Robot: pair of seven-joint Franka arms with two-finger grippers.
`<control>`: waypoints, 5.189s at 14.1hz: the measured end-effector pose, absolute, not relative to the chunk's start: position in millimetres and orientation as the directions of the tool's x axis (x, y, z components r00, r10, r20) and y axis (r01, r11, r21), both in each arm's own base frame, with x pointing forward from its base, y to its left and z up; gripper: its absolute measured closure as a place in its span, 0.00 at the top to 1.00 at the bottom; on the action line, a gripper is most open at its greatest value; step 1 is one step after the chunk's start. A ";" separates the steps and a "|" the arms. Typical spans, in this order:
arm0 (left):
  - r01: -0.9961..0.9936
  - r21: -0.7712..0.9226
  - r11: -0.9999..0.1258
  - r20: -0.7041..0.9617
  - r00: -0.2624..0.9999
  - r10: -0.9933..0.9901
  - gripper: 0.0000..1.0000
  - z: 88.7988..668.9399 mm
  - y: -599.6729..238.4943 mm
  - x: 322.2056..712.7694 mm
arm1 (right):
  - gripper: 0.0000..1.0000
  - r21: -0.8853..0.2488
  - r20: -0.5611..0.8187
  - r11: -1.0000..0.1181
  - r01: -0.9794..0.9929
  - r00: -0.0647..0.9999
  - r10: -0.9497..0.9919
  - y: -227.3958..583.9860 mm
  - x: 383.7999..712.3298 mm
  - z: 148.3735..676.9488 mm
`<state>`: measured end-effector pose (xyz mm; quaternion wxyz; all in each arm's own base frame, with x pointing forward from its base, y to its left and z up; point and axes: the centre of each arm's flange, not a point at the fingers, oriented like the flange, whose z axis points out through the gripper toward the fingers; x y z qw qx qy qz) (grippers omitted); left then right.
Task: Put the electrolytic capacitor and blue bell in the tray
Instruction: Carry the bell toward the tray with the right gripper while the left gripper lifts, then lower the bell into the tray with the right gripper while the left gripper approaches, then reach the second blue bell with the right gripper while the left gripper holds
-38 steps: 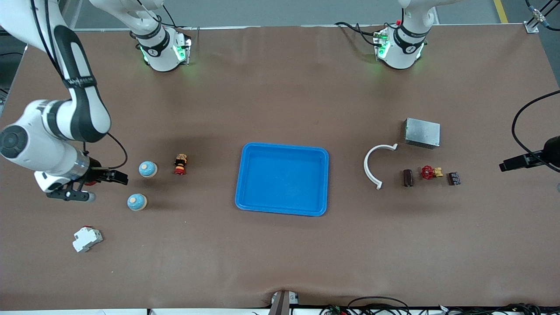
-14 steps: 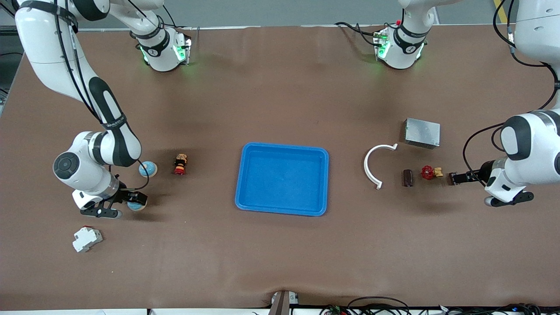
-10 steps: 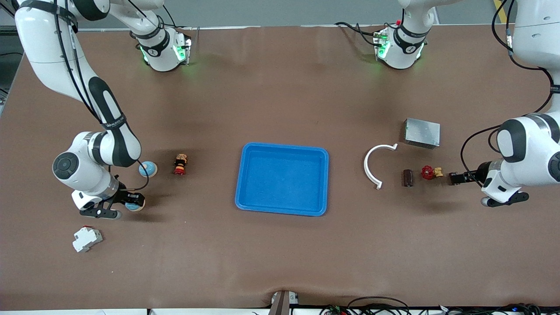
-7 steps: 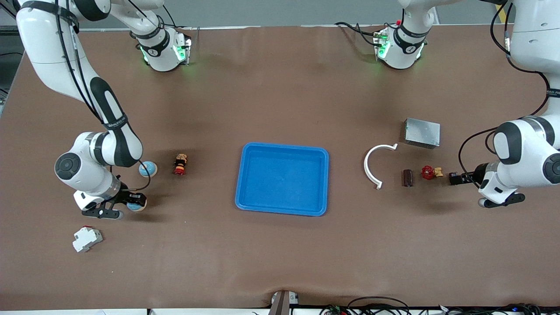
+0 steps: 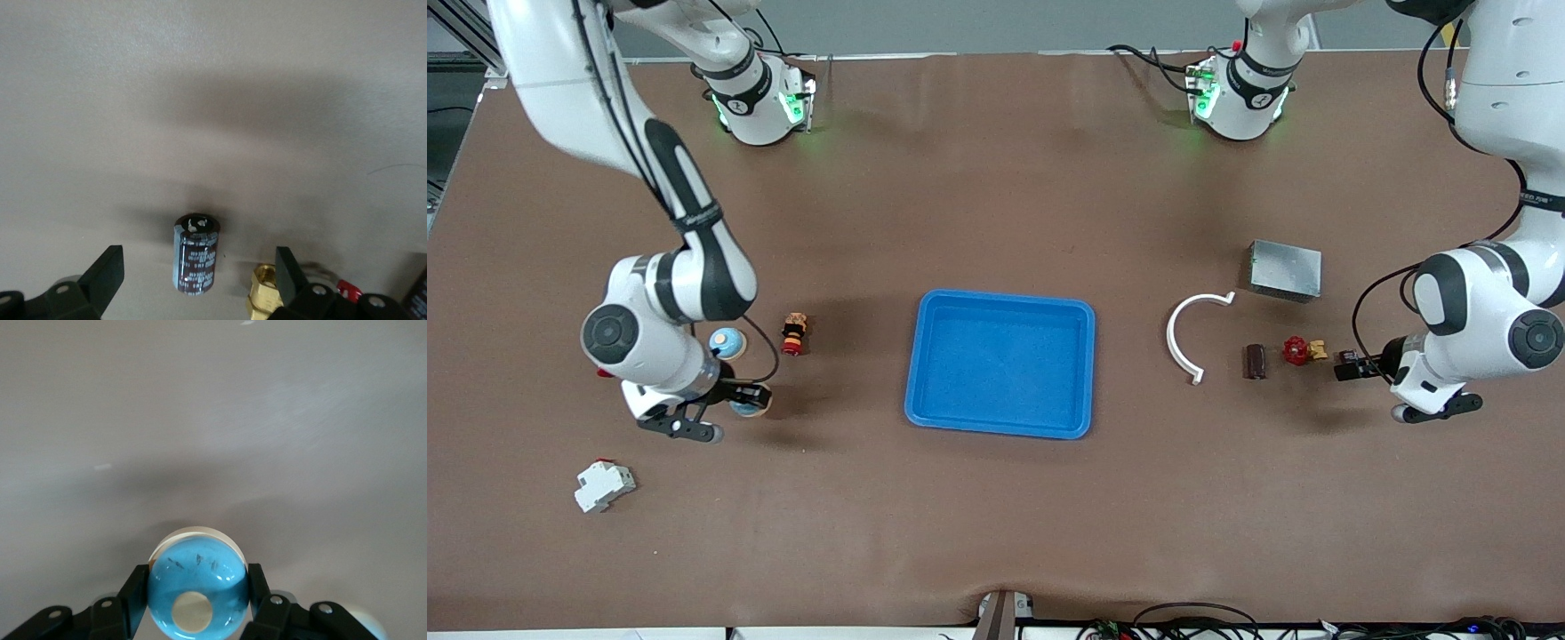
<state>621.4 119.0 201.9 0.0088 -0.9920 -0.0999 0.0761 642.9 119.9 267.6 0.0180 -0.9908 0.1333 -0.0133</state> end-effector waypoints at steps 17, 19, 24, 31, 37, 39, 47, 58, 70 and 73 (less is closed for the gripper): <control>0.227 -0.035 -0.973 -0.185 0.956 0.229 0.35 177.7 135.3 612.4 | 0.64 -0.038 -0.013 -0.778 -0.627 0.779 -0.627 426.6 514.4 246.8; 0.239 -0.037 -0.970 -0.184 0.953 0.241 0.34 177.7 135.2 612.4 | 0.64 -0.032 -0.009 -0.772 -0.635 0.772 -0.635 433.0 515.8 234.3; 0.267 -0.041 -0.963 -0.166 0.948 0.271 0.34 191.8 134.5 621.2 | 0.64 -0.030 0.005 -0.763 -0.646 0.763 -0.646 438.0 515.7 216.8; 0.316 -0.044 -0.948 -0.212 0.924 0.318 0.34 319.9 88.4 647.4 | 0.64 -0.034 0.009 -0.760 -0.649 0.760 -0.649 444.9 510.6 202.0; 0.467 -0.043 -0.883 -0.228 0.856 0.464 0.34 364.7 -30.9 658.4 | 0.64 -0.036 0.015 -0.760 -0.649 0.760 -0.649 455.7 510.0 194.9; 0.521 -0.059 -0.852 -0.234 0.822 0.519 0.34 365.5 -84.4 653.5 | 0.64 -0.036 0.016 -0.761 -0.648 0.761 -0.649 456.7 510.9 192.7; 0.576 -0.141 -0.805 -0.229 0.772 0.592 0.34 317.8 -247.1 630.7 | 0.97 -0.038 0.049 -0.774 -0.632 0.772 -0.633 458.3 513.1 193.2; 0.618 -0.209 -0.758 -0.147 0.747 0.649 0.34 266.0 -350.6 588.4 | 1.00 0.062 0.032 -0.921 -0.384 0.923 -0.382 301.7 612.1 341.6; 0.664 -0.151 -0.732 -0.135 0.720 0.681 0.34 208.3 -428.2 550.2 | 1.00 0.023 0.082 -0.993 -0.113 0.990 -0.111 60.9 578.6 277.8; 0.668 -0.106 -0.737 -0.133 0.725 0.676 0.34 205.9 -435.7 551.1 | 1.00 0.019 0.109 -0.996 -0.088 0.990 -0.086 38.6 563.4 256.9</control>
